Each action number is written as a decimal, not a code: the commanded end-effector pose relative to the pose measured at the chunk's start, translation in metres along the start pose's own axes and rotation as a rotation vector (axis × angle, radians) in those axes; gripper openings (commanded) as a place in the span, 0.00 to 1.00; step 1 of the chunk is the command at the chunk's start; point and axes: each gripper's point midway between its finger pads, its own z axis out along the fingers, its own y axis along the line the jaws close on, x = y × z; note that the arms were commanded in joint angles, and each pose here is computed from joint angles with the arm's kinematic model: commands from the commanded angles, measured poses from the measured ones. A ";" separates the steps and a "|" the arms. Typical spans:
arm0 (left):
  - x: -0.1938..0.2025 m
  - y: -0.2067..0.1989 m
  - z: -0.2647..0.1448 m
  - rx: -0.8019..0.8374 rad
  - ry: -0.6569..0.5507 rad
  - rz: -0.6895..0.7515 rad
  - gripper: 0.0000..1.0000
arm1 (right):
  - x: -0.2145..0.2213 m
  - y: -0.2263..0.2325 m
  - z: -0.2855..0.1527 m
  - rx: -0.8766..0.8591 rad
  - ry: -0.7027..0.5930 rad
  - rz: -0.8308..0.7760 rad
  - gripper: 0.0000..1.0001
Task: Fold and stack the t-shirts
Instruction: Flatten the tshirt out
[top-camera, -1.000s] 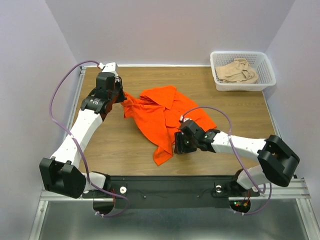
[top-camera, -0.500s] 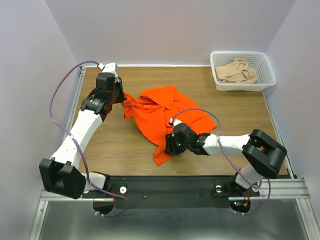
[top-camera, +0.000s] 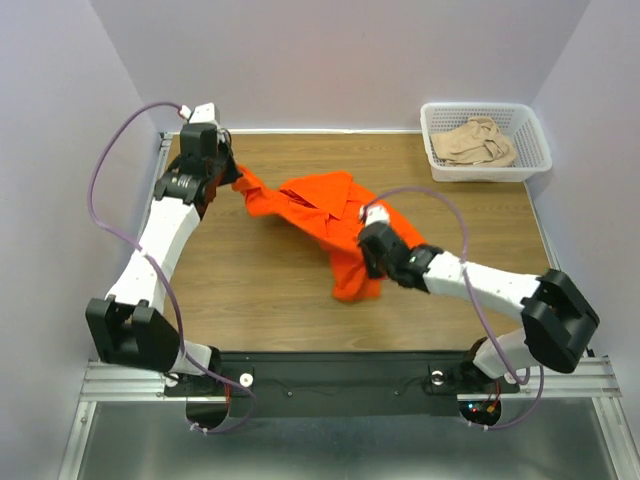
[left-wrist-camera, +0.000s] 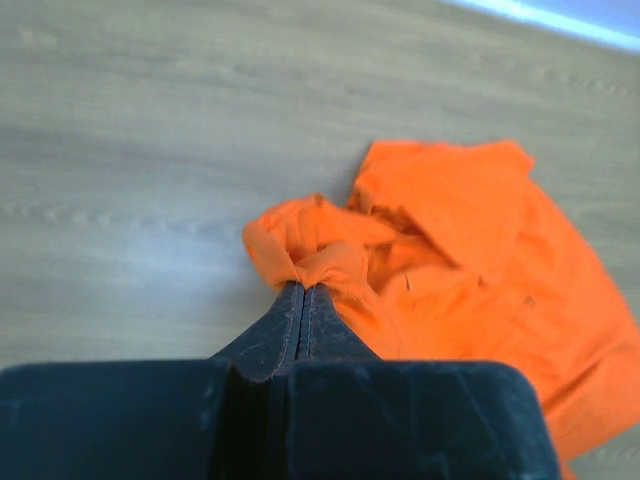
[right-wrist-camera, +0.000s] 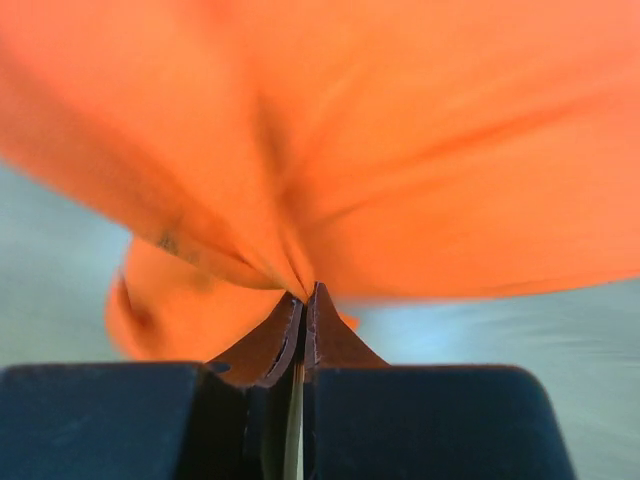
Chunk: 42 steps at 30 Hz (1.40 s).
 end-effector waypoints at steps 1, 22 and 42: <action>-0.076 -0.025 0.003 0.080 -0.154 -0.060 0.00 | -0.110 -0.105 -0.060 0.425 -0.214 -0.057 0.01; -0.281 -0.073 -0.283 0.423 -0.910 -0.116 0.00 | -0.346 -0.164 -0.390 0.635 -0.940 -0.157 0.02; -0.256 -0.045 -0.170 0.188 -0.725 -0.032 0.00 | -0.353 -0.136 -0.280 0.566 -0.747 -0.397 0.02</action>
